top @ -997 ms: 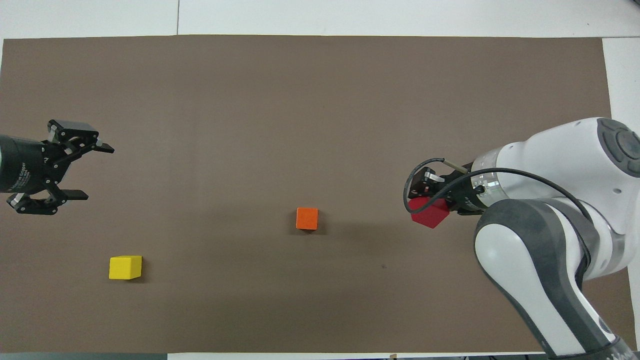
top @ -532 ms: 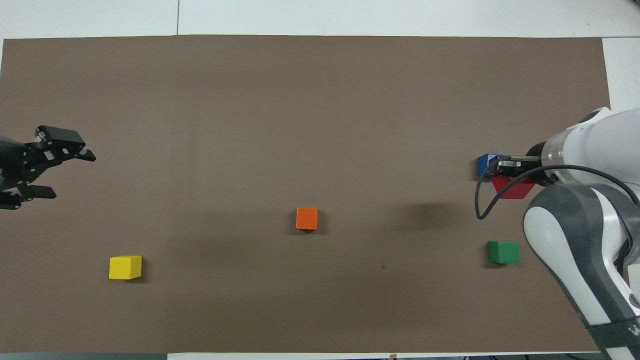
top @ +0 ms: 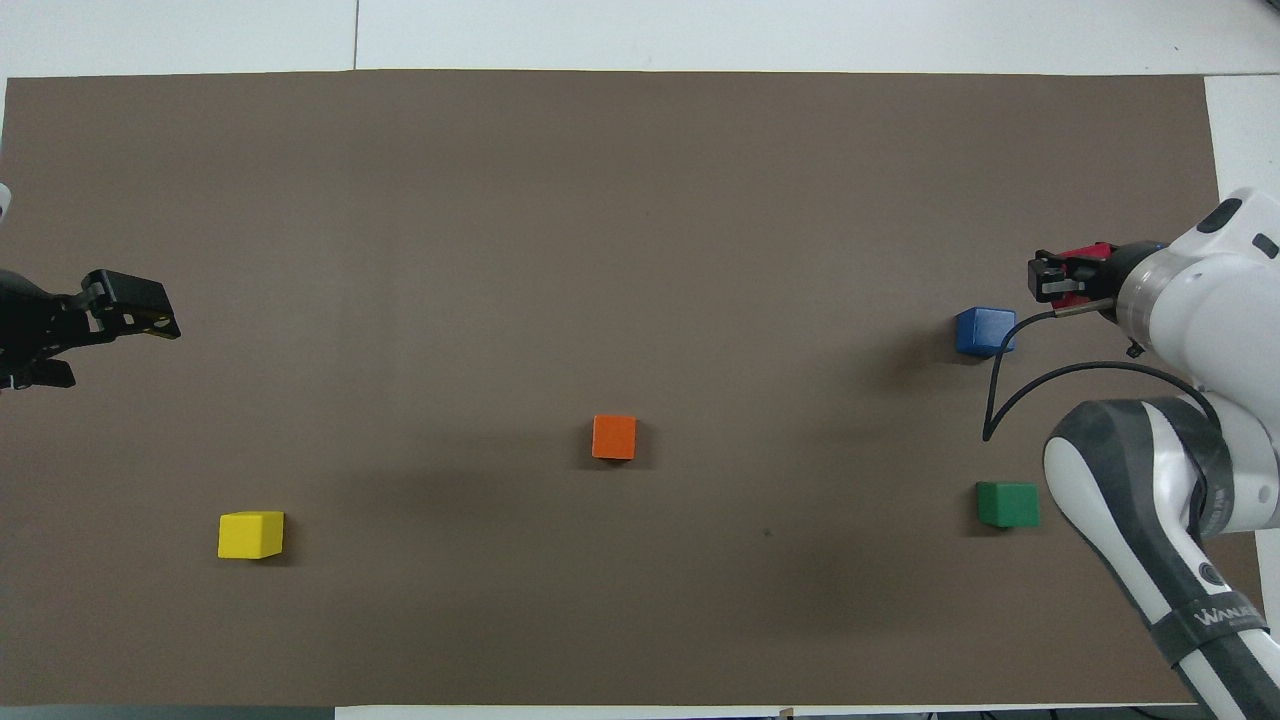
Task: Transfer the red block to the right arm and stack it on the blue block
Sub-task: 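Carry the red cube with the right gripper above the blue cube, then lower the red cube onto the blue cube with the right gripper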
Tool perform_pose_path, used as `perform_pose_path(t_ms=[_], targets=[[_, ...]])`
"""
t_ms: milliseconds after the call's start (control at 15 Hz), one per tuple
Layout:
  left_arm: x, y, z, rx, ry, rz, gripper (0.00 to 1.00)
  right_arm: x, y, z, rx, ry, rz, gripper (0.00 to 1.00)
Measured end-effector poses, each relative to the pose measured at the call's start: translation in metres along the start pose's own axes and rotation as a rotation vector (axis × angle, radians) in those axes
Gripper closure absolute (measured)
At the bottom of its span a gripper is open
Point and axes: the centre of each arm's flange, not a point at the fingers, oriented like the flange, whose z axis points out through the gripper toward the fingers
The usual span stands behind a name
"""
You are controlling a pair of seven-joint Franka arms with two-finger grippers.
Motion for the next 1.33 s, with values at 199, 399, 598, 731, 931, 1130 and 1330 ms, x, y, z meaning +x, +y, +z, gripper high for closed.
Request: perform_pose_path(t_ms=[199,399,598,731,931,1130,1330], targets=[[-0.001,0.007,-0.017,0.006,-0.036,0.087,0.0,-0.013,-0.008,0.007,0.014,0.041,0.063,0.43],[0.0,0.018,-0.03,0.012,-0.058,0.182,0.0,-0.021,-0.009,0.011,0.036,0.038,0.141,0.43],[0.003,0.03,-0.028,0.007,-0.061,0.221,0.0,-0.035,-0.011,0.021,0.053,0.043,0.175,0.43],[0.01,0.026,-0.025,0.003,-0.065,0.212,0.0,-0.045,-0.013,0.032,0.057,0.042,0.178,0.43],[0.014,0.017,-0.027,0.003,-0.073,0.196,0.0,-0.051,-0.011,0.042,0.057,0.022,0.183,0.43],[0.012,0.02,-0.029,0.005,-0.077,0.202,0.0,-0.056,-0.008,0.052,0.055,0.0,0.191,0.43],[0.01,0.022,-0.028,0.007,-0.085,0.208,0.0,-0.062,-0.004,0.067,0.053,-0.021,0.2,0.43]])
